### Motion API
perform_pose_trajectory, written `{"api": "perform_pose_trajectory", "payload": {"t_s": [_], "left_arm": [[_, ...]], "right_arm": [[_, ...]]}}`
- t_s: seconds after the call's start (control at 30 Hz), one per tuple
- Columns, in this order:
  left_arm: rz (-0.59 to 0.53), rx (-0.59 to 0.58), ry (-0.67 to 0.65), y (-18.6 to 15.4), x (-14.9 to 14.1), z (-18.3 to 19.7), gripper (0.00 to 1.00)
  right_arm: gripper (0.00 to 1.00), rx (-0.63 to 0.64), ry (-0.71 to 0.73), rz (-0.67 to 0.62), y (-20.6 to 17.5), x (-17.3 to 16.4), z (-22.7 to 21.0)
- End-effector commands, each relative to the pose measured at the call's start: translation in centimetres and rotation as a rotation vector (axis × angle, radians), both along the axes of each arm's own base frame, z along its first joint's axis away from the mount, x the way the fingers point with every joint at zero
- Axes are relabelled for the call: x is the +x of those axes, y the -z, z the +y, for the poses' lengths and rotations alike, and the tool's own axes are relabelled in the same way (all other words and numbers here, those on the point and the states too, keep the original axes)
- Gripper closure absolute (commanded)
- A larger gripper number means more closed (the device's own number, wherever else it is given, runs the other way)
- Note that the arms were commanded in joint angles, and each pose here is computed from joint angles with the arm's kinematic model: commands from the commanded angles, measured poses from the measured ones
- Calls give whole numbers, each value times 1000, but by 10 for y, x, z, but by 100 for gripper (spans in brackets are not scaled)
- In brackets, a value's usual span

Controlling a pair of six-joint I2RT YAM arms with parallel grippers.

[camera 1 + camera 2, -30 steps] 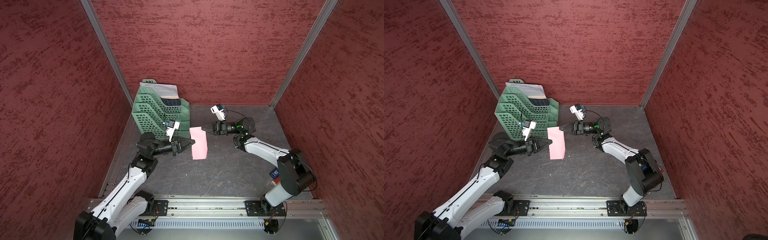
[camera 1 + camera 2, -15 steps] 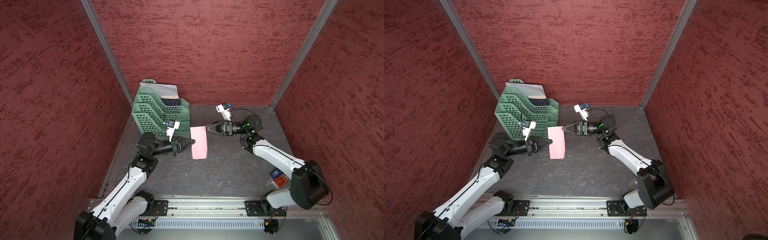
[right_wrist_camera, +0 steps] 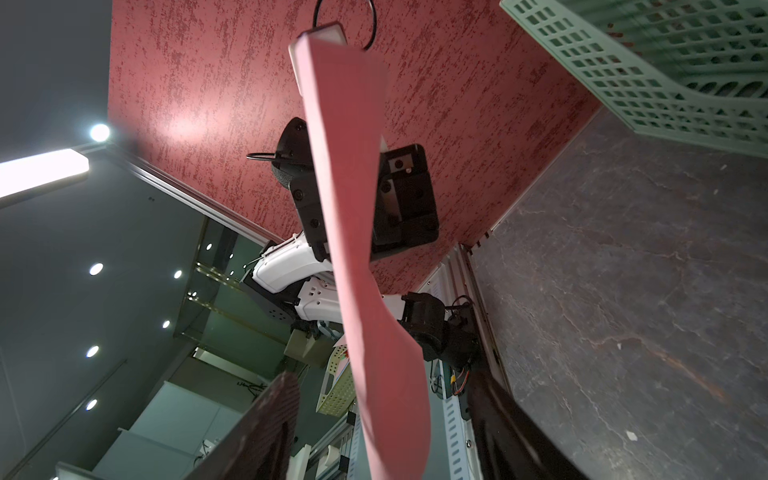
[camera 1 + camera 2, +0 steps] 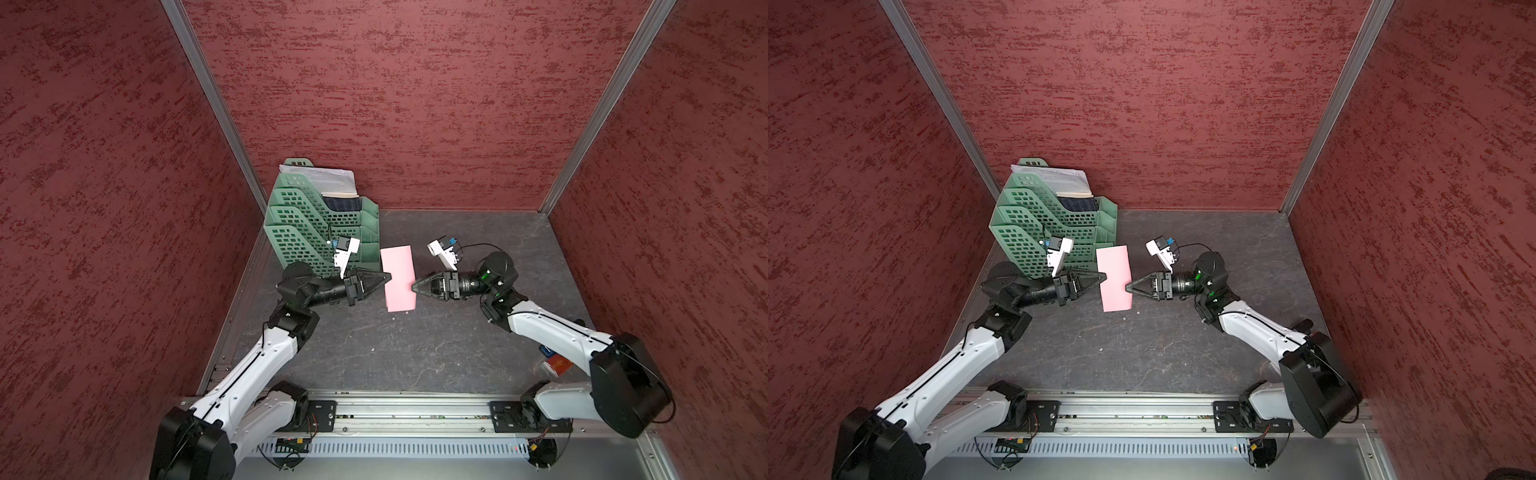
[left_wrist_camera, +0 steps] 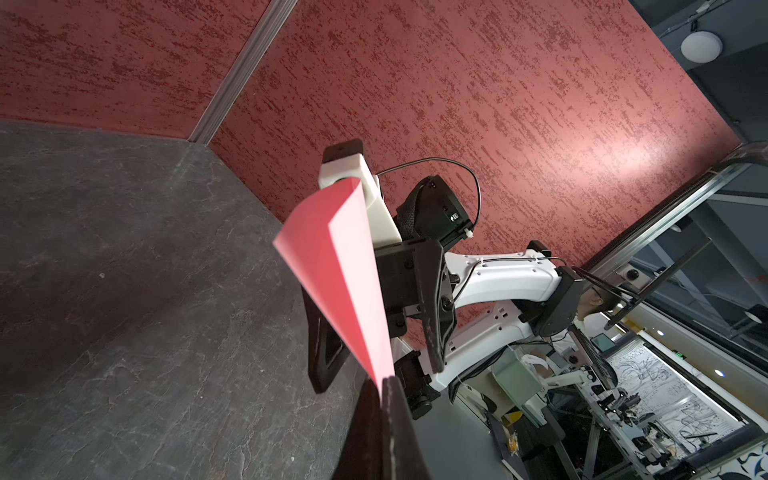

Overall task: Fold the square paper along the opposite sides
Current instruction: Smooth out the paper at the center of the board.

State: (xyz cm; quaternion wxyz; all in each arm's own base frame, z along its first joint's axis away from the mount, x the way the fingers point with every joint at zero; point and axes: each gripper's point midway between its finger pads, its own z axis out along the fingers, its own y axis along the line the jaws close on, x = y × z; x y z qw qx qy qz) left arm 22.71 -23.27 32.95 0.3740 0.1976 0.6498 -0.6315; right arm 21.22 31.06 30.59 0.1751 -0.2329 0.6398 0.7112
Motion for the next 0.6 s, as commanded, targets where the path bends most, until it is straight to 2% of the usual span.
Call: {"api": "perform_pose_trajectory", "payload": {"t_s": [0.0, 0.37, 0.43, 0.53, 0.57], "left_arm": [[-56, -24, -12, -17, 2, 2, 100], [-48, -19, -25, -14, 5, 7, 100], [-48, -19, -25, -14, 4, 8, 100], [-51, -19, -26, -15, 3, 9, 100], [-51, -19, -27, -15, 3, 9, 100]], "right_arm": [[45, 37, -9, -61, -10, -12, -1], [100, 43, -43, -68, -11, -21, -2], [100, 38, -42, -68, -11, -21, -2], [82, 35, -39, -66, -11, -21, -3], [73, 34, -38, -64, -10, -21, -3]]}}
